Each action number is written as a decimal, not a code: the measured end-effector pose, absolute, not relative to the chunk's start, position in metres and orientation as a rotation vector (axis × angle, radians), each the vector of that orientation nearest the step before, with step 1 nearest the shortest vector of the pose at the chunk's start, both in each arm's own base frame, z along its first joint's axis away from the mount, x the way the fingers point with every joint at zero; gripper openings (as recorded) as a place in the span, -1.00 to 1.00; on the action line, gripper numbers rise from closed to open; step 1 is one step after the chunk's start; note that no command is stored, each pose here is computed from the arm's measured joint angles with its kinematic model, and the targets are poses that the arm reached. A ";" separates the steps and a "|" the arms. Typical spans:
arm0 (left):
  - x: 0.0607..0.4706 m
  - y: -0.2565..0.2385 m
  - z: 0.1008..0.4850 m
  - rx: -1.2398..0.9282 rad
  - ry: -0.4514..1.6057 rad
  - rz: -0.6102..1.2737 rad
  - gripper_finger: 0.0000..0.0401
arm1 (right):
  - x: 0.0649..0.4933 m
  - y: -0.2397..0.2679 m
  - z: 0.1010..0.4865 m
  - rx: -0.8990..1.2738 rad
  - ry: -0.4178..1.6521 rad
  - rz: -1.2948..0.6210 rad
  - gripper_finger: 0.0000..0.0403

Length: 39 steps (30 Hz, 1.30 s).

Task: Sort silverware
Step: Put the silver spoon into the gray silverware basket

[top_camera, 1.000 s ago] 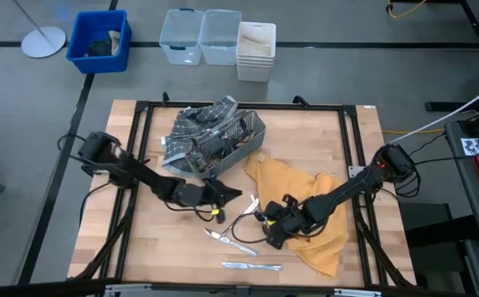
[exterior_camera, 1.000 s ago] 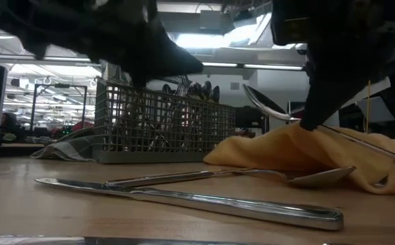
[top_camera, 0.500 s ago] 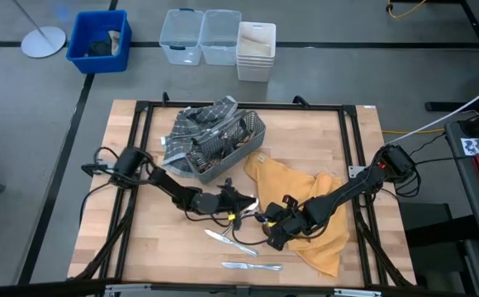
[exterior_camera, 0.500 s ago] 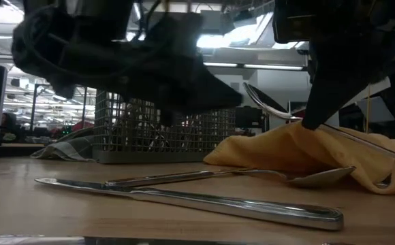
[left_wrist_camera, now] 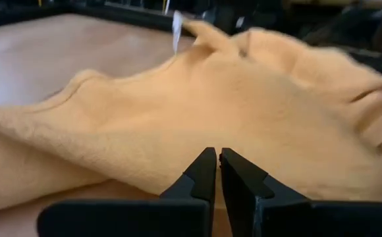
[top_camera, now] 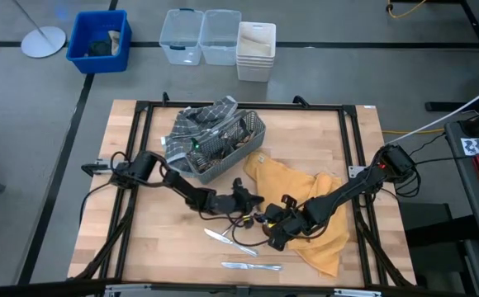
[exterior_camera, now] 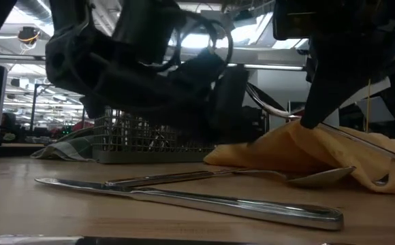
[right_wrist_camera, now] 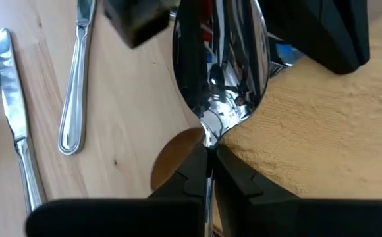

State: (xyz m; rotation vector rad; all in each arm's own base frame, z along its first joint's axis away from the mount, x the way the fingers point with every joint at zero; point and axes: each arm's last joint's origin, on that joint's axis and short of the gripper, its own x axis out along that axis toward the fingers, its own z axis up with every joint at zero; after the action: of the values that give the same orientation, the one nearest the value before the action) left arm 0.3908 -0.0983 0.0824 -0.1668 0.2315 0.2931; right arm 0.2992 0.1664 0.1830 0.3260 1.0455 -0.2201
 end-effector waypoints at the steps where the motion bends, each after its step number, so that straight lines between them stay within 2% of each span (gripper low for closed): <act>1: 0.392 -0.097 0.081 -0.158 0.250 0.300 -0.92 | 0.299 0.166 0.183 0.319 1.046 -0.216 -0.91; 16: 0.397 -0.072 0.068 -0.220 0.423 0.382 -0.92 | 0.299 0.168 0.183 0.284 1.086 -0.131 -0.91; 25: 0.398 -0.078 0.073 -0.191 0.377 0.342 -0.92 | 0.297 0.167 0.188 0.265 1.072 -0.124 -0.91; 39: 0.398 -0.091 0.103 -0.165 0.294 0.289 -0.92 | 0.283 0.160 0.231 0.336 0.983 -0.055 -0.91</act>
State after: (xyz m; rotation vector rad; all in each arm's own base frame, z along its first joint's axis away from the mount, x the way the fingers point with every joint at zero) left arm 0.3976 -0.0907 0.1032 -0.1652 0.2939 0.2893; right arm 0.2828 0.1595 0.2312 0.3359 0.9828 -0.0554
